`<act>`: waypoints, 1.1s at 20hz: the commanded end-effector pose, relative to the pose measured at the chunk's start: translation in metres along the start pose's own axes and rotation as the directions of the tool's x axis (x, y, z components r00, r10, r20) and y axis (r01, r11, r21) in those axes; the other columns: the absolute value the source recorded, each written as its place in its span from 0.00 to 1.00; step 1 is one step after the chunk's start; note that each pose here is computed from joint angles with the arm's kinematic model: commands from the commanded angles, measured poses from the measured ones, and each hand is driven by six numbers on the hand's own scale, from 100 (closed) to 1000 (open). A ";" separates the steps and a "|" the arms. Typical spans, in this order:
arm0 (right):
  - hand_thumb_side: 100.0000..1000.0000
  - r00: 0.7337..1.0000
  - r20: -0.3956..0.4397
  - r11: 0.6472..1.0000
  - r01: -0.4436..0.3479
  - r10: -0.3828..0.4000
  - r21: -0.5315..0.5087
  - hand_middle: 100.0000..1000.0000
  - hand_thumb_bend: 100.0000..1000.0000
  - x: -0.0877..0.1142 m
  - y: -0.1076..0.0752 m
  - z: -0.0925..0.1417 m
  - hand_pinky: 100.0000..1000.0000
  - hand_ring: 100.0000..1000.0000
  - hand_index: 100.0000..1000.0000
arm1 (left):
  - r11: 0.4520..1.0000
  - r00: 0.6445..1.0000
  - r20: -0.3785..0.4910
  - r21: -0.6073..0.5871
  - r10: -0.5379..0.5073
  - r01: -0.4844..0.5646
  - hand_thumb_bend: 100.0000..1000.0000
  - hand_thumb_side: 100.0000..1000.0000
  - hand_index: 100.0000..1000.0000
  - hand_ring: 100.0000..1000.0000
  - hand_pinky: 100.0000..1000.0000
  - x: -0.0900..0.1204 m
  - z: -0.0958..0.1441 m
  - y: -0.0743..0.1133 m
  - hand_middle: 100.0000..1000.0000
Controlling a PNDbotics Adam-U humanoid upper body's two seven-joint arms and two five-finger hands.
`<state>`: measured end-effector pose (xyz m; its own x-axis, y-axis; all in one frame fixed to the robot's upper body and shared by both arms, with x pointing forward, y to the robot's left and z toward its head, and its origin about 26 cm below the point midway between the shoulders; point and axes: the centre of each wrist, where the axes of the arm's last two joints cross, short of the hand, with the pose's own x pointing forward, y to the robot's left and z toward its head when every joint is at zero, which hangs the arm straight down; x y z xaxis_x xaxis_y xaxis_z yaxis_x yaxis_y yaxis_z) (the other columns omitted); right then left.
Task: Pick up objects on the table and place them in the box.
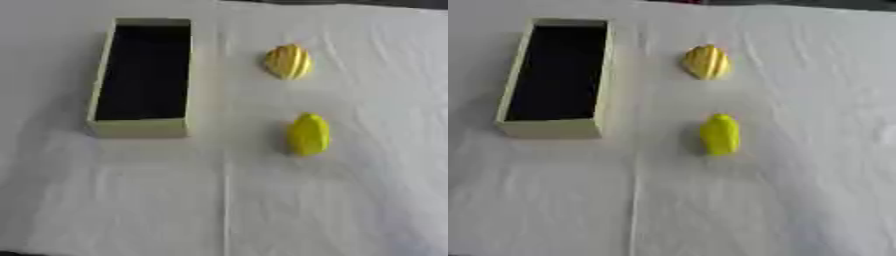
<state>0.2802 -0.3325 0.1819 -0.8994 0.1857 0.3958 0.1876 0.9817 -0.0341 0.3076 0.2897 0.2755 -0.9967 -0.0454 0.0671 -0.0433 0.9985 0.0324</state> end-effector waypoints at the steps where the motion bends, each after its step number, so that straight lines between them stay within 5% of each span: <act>1: 0.51 1.000 0.023 1.000 -0.007 0.007 0.012 0.37 0.00 0.004 -0.001 -0.006 0.88 0.75 0.70 | 1.000 1.000 0.029 -0.023 -0.003 0.003 0.00 0.56 0.85 0.79 0.77 0.005 -0.009 0.002 0.71; 8: 0.49 0.999 0.017 0.998 -0.037 0.037 0.040 0.35 0.00 0.005 -0.006 -0.003 0.87 0.76 0.71 | 1.000 1.000 0.026 -0.026 -0.003 0.004 0.00 0.57 0.85 0.79 0.77 0.005 -0.009 0.002 0.71; 12: 0.47 0.982 0.017 0.958 -0.188 0.189 0.217 0.31 0.00 0.011 -0.030 0.009 0.87 0.78 0.73 | 0.999 1.000 0.025 -0.038 -0.011 0.012 0.00 0.56 0.85 0.79 0.77 0.005 -0.009 0.003 0.71; 16: 0.35 0.909 0.049 0.803 -0.389 0.413 0.451 0.31 0.00 0.022 -0.058 0.019 0.86 0.79 0.77 | 0.999 0.999 0.027 -0.045 -0.024 0.025 0.00 0.57 0.85 0.79 0.77 0.006 -0.009 0.006 0.71; 22: 0.16 0.743 0.180 0.498 -0.587 0.645 0.639 0.35 0.00 0.031 -0.075 0.014 0.85 0.80 0.82 | 0.998 0.999 0.029 -0.051 -0.037 0.038 0.00 0.57 0.85 0.79 0.77 0.006 -0.009 0.007 0.71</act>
<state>0.2318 -0.3993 0.1694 -0.6247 0.7558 0.1965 0.3500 0.4959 -0.7947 0.3066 0.2931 0.2755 -0.9953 -0.0661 0.0712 -0.0620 0.9964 0.0586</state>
